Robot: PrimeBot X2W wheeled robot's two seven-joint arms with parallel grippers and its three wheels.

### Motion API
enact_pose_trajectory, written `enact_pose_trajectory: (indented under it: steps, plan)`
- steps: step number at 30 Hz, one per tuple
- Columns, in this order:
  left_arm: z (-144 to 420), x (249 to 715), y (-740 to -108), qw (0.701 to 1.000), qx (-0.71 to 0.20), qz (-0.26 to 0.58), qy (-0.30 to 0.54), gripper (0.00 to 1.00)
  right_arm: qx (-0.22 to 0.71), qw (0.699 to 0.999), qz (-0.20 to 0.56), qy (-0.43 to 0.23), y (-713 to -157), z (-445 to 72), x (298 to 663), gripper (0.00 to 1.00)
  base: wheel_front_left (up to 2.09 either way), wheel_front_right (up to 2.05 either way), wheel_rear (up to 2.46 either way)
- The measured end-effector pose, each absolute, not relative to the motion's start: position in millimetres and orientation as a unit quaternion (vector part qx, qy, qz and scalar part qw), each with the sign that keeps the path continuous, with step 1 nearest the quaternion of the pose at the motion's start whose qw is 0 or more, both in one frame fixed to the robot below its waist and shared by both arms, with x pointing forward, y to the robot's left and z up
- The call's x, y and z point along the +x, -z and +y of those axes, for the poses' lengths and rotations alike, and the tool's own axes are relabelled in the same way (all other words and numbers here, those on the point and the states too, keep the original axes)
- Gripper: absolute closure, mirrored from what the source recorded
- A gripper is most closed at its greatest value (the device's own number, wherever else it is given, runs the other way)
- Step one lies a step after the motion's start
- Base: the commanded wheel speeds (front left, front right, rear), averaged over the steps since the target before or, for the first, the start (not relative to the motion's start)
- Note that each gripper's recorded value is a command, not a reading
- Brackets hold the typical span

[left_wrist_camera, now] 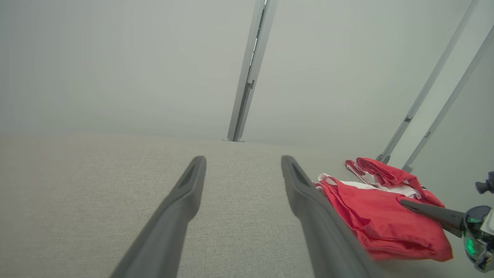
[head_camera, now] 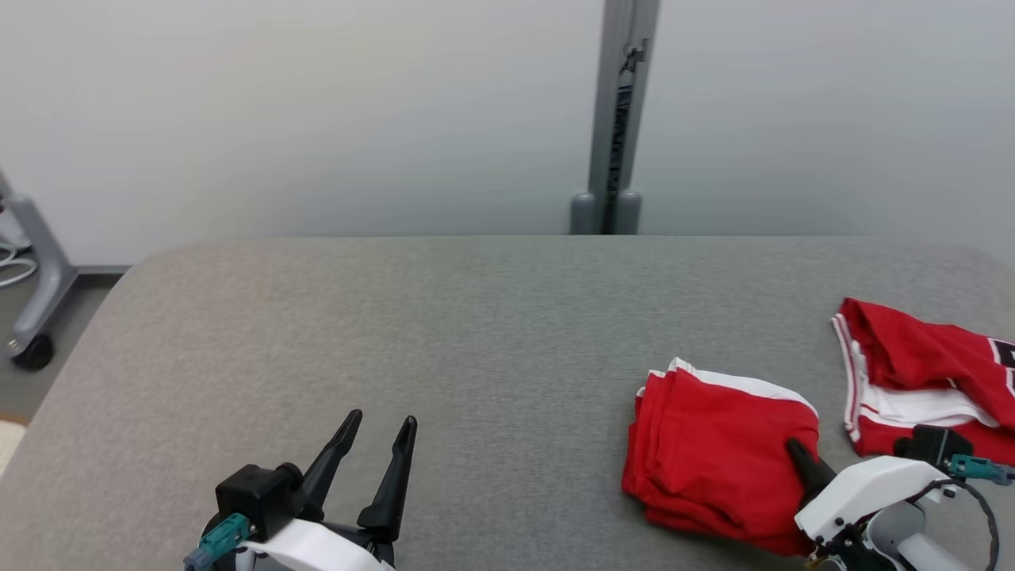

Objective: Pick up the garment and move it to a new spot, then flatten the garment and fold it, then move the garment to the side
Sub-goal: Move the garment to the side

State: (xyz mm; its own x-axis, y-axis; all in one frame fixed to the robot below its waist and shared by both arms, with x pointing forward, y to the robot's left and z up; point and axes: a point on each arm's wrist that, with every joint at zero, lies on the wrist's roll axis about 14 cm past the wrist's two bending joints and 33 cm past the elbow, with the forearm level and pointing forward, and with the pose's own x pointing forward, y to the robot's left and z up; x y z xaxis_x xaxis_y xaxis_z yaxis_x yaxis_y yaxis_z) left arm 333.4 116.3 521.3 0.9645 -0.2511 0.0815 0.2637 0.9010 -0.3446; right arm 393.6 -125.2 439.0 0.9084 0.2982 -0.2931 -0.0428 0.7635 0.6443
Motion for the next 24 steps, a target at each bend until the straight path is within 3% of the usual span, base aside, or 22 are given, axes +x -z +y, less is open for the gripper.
enact_pose_trajectory:
  steps: [14,24]
  plan:
    - [55,346,-522,0.959,-0.177,0.000,0.222,0.00,0.309,0.933,0.176,-0.061,-437,-167,359,1.00,0.00,0.00,0.00]
    - [40,353,-514,0.953,-0.184,0.016,0.239,0.00,0.189,0.964,0.134,-0.131,-488,-169,392,1.00,0.00,0.00,0.00]
